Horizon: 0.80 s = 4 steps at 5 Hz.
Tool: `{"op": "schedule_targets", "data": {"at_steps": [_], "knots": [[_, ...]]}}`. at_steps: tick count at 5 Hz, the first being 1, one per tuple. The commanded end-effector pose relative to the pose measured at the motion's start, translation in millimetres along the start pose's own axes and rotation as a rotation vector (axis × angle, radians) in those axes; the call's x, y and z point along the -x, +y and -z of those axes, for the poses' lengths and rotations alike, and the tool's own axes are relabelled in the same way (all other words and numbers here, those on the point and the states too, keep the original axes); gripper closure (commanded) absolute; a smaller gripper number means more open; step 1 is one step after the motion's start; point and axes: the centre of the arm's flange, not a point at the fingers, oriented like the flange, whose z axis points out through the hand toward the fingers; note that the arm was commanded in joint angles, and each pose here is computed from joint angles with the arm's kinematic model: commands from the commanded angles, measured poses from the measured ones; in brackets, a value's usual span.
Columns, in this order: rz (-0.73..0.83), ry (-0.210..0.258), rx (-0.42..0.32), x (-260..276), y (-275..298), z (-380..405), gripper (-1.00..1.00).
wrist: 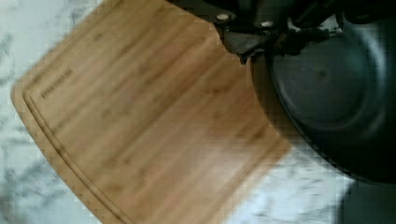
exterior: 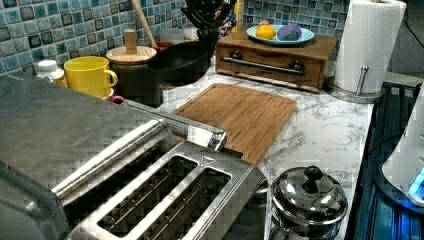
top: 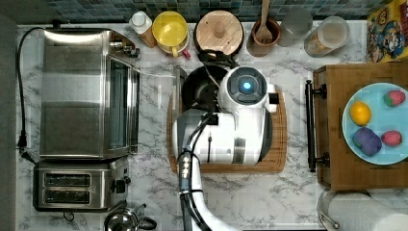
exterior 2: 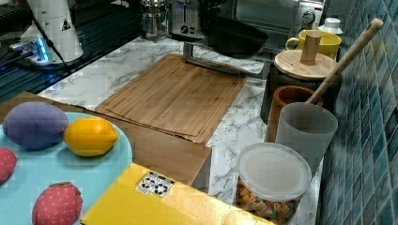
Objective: Put the bowl on the board.
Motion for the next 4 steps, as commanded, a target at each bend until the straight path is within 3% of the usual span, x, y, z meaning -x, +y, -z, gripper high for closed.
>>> {"op": "schedule_targets", "data": {"at_steps": [1, 2, 4], "knots": [[-0.339, 0.038, -0.043, -28.5, 101.2, 6.6, 1.0], [-0.374, 0.028, -0.003, -31.4, 115.2, -14.3, 1.0], [-0.456, 0.041, -0.008, -29.5, 137.5, -41.6, 1.0]]}}
